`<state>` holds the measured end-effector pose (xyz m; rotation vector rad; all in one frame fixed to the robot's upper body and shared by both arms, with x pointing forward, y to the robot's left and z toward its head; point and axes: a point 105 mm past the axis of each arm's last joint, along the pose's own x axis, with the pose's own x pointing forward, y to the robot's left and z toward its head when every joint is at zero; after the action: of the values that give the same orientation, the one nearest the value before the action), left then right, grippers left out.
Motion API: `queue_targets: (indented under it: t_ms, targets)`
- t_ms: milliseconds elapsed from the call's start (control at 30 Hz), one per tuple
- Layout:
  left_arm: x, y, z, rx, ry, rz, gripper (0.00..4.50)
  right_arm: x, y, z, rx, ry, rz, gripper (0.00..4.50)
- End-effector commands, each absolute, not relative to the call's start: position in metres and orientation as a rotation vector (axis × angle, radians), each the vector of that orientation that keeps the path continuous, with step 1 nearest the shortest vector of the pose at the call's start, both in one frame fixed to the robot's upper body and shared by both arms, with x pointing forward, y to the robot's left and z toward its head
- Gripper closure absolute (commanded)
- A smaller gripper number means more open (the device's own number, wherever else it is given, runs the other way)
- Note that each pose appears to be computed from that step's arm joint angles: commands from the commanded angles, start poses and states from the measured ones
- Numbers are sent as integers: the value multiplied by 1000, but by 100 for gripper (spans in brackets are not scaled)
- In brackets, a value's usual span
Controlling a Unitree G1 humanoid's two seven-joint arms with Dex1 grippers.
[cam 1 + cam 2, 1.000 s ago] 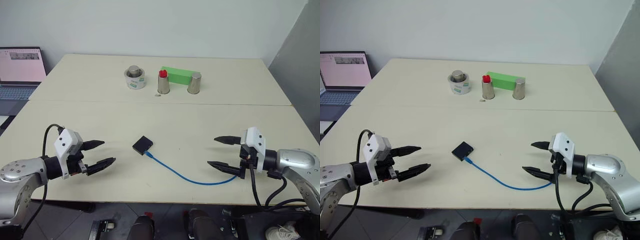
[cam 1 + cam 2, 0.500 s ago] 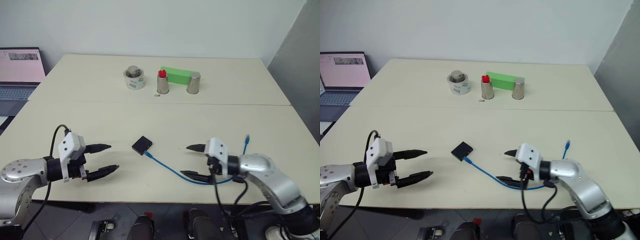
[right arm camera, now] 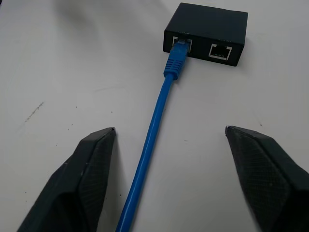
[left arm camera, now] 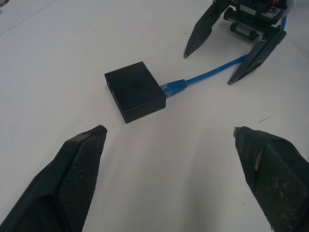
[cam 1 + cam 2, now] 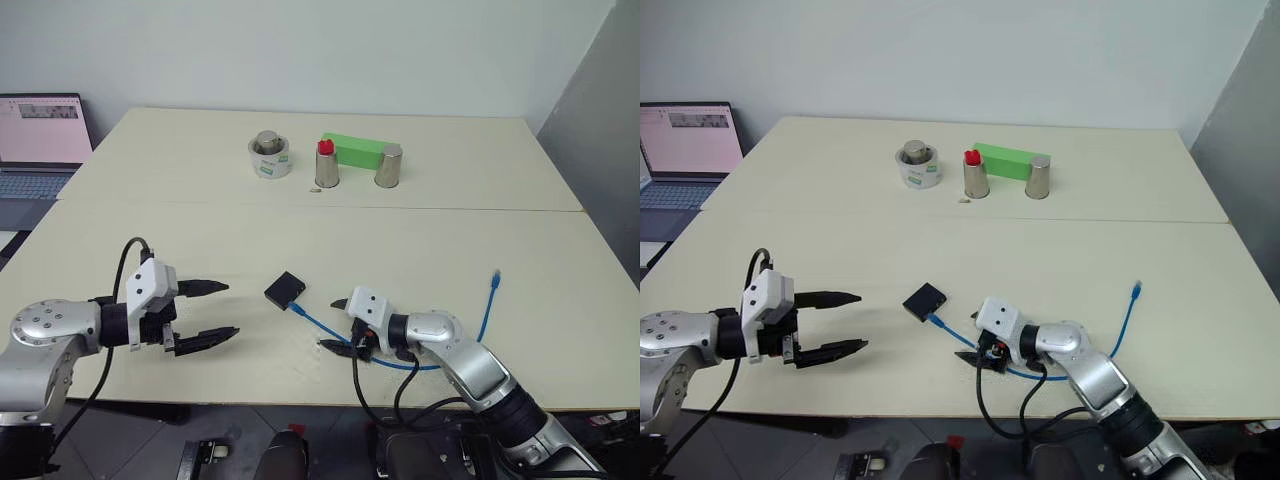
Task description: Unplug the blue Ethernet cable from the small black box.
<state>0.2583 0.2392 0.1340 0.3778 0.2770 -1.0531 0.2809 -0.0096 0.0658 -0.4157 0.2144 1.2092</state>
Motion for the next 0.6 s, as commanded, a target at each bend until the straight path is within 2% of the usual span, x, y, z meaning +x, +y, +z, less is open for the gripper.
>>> queue_targets:
  t_ms: [33,400,433,600]
  targets:
    - [262,236,138,402,247,-1054,0,280,-16,62,-425,268,1204,168]
    - [268,228,132,402,236,-1067,0,294,-36,62,-451,312,1127,430]
    - [269,227,131,403,237,-1069,0,294,-41,63,-459,317,1123,446]
    - [270,220,126,402,261,-1093,0,287,-94,67,-513,387,1119,446]
